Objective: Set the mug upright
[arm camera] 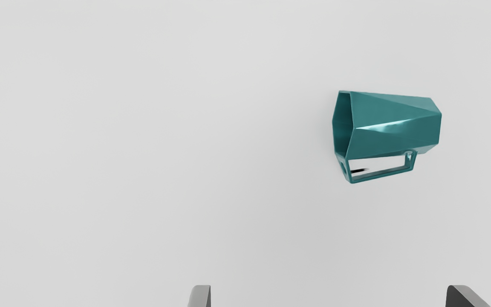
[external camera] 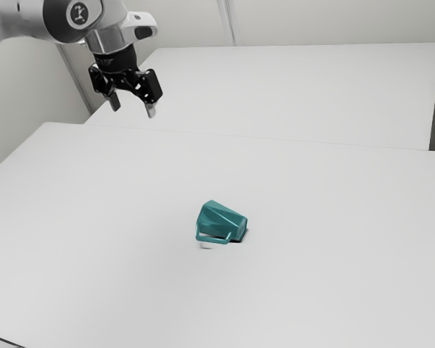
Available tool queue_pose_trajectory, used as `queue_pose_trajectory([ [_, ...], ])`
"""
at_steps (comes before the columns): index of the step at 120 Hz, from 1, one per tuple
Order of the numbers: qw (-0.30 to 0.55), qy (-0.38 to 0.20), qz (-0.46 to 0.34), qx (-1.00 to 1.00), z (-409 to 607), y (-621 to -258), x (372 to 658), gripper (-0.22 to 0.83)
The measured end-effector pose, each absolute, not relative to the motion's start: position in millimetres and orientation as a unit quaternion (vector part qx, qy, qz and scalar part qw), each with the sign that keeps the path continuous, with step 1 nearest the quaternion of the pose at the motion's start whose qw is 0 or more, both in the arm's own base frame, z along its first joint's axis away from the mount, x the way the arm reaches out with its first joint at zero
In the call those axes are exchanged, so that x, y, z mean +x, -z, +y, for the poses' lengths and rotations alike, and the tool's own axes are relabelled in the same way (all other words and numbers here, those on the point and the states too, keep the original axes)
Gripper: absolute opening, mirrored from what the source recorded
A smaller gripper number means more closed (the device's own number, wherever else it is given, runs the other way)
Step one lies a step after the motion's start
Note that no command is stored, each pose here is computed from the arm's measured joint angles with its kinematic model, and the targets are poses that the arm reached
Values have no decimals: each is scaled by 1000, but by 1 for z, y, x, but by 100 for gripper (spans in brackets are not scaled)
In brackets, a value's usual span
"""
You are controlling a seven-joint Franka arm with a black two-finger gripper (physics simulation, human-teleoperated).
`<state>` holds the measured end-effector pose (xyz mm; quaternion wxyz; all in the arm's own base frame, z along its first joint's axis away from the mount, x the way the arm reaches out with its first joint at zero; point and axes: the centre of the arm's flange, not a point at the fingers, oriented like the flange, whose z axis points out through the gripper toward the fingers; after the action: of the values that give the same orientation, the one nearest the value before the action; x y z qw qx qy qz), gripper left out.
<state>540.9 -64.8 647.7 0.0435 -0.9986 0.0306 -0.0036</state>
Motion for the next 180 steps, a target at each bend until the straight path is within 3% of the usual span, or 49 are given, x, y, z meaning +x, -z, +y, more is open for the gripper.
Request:
queue_pose_trajectory([
  [32,14,10,35,-999,-74,-632,541,62],
  [76,-134,23,-9,-991,-12,-538,554,62],
  [111,-271,67,-15,-960,3,-462,547,61],
  [180,-355,120,8,-927,16,-352,510,62],
])
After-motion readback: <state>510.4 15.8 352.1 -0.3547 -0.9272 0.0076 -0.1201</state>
